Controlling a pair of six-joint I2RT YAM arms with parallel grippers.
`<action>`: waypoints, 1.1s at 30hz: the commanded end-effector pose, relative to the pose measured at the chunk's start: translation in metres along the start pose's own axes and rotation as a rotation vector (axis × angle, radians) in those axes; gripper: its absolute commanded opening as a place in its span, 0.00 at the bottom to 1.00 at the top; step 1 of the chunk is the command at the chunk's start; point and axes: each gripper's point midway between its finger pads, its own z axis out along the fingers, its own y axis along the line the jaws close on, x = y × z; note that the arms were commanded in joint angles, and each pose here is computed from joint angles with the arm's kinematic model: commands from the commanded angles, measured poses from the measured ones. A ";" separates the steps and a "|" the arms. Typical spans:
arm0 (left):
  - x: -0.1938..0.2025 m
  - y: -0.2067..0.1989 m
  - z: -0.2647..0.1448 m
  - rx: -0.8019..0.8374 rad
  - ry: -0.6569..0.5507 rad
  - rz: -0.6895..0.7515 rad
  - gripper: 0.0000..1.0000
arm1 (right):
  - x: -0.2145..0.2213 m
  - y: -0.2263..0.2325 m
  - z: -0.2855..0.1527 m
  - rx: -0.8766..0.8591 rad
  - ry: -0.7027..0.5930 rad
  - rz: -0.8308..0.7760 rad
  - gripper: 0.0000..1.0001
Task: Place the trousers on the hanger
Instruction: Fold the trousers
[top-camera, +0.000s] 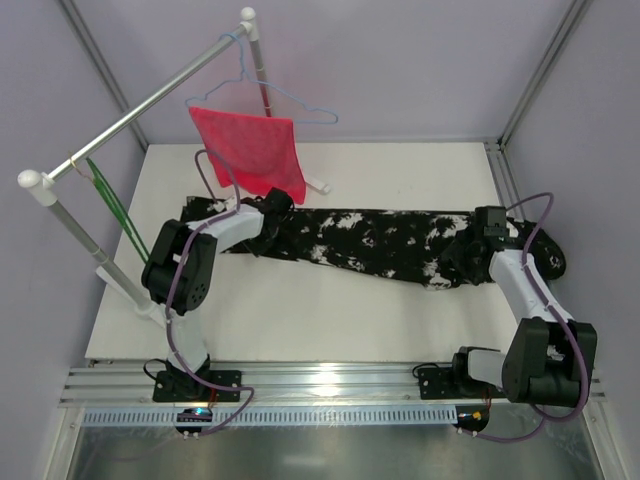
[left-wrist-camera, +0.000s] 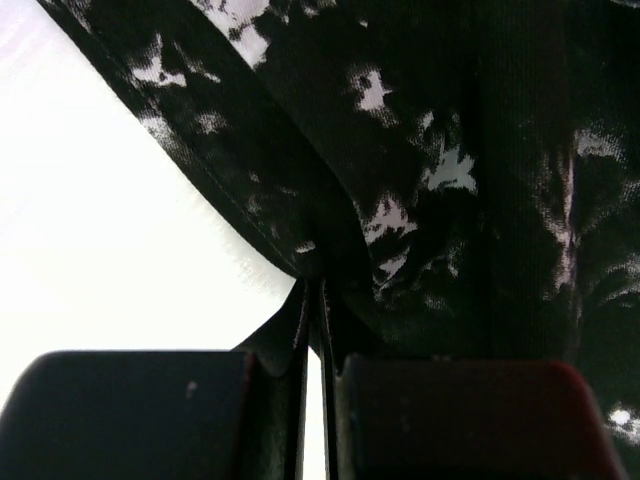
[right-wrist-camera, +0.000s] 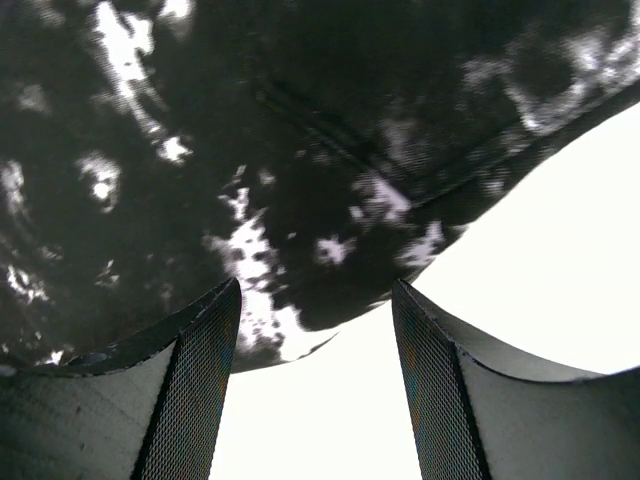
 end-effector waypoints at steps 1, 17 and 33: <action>-0.009 0.035 -0.003 -0.104 -0.046 0.068 0.00 | -0.011 0.017 -0.013 0.006 -0.021 -0.037 0.65; -0.053 0.041 -0.043 -0.036 -0.112 0.220 0.63 | 0.008 0.174 -0.035 -0.338 0.057 -0.229 0.64; -0.088 0.060 0.003 -0.028 -0.065 -0.020 0.63 | 0.006 0.231 0.026 -0.460 0.094 -0.384 0.59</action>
